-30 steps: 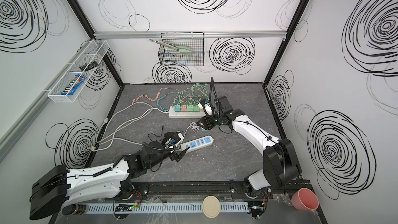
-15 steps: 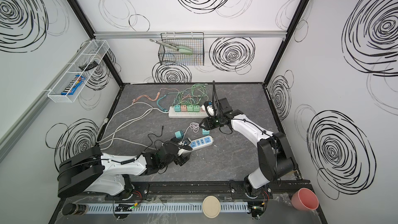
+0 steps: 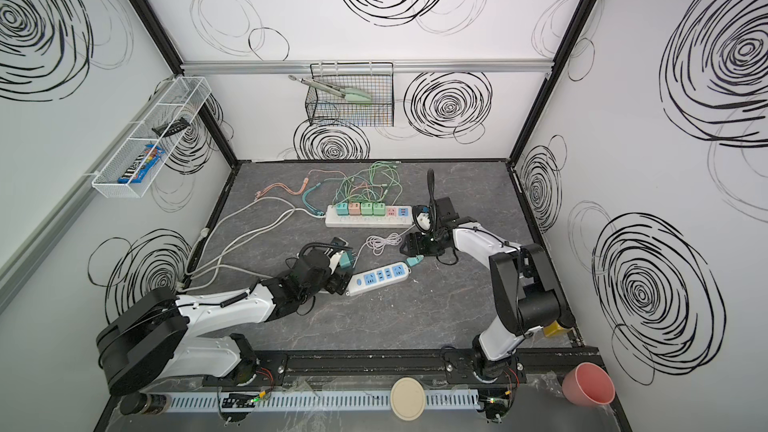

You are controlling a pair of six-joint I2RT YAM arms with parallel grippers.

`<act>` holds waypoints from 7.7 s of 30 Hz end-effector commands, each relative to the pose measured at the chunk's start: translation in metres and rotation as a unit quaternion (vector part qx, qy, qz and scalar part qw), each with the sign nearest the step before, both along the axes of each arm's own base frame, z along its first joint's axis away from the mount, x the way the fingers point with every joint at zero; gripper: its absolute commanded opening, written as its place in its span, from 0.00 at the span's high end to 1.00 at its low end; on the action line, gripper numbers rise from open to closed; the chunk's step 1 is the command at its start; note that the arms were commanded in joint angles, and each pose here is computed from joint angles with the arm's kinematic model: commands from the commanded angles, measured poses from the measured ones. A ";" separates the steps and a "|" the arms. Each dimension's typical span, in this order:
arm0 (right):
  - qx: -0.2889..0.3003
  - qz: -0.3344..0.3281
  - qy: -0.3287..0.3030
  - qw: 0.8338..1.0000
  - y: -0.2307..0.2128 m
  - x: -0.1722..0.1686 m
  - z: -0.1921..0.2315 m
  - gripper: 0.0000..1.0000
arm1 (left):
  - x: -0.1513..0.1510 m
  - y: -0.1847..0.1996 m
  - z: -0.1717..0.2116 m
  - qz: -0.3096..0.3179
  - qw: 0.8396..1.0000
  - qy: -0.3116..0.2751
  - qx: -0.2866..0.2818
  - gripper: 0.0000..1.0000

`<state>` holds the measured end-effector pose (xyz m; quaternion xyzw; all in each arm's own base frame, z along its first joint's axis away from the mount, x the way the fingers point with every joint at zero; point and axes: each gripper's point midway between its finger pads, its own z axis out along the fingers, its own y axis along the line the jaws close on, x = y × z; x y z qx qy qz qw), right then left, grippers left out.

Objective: Insert the plug

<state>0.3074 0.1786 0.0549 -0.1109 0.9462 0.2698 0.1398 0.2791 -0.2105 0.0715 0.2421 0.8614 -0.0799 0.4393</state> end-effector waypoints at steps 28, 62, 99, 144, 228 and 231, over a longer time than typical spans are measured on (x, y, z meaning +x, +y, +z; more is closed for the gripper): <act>0.064 -0.359 -0.063 0.929 -0.164 -0.017 0.067 0.03 | -0.036 -0.218 0.004 -0.520 0.831 -0.067 0.186 0.16; 0.113 -0.261 -0.157 0.946 -0.118 -0.023 0.124 0.02 | 0.003 -0.230 0.030 -0.481 0.869 -0.056 0.102 0.95; 0.261 0.077 -0.096 0.957 0.067 -0.100 0.148 0.46 | -0.056 -0.148 0.146 -0.406 0.851 -0.331 0.009 1.00; -0.148 0.622 -0.393 0.661 0.063 -0.117 0.048 1.00 | -0.032 0.067 0.020 0.193 0.973 0.053 -0.116 0.04; -0.220 0.676 -0.304 0.634 0.057 -0.137 0.010 1.00 | -0.027 0.085 -0.007 0.206 0.966 0.088 -0.130 0.04; -0.220 0.676 -0.302 0.635 0.057 -0.137 0.009 1.00 | -0.028 0.085 -0.008 0.206 0.966 0.090 -0.129 0.04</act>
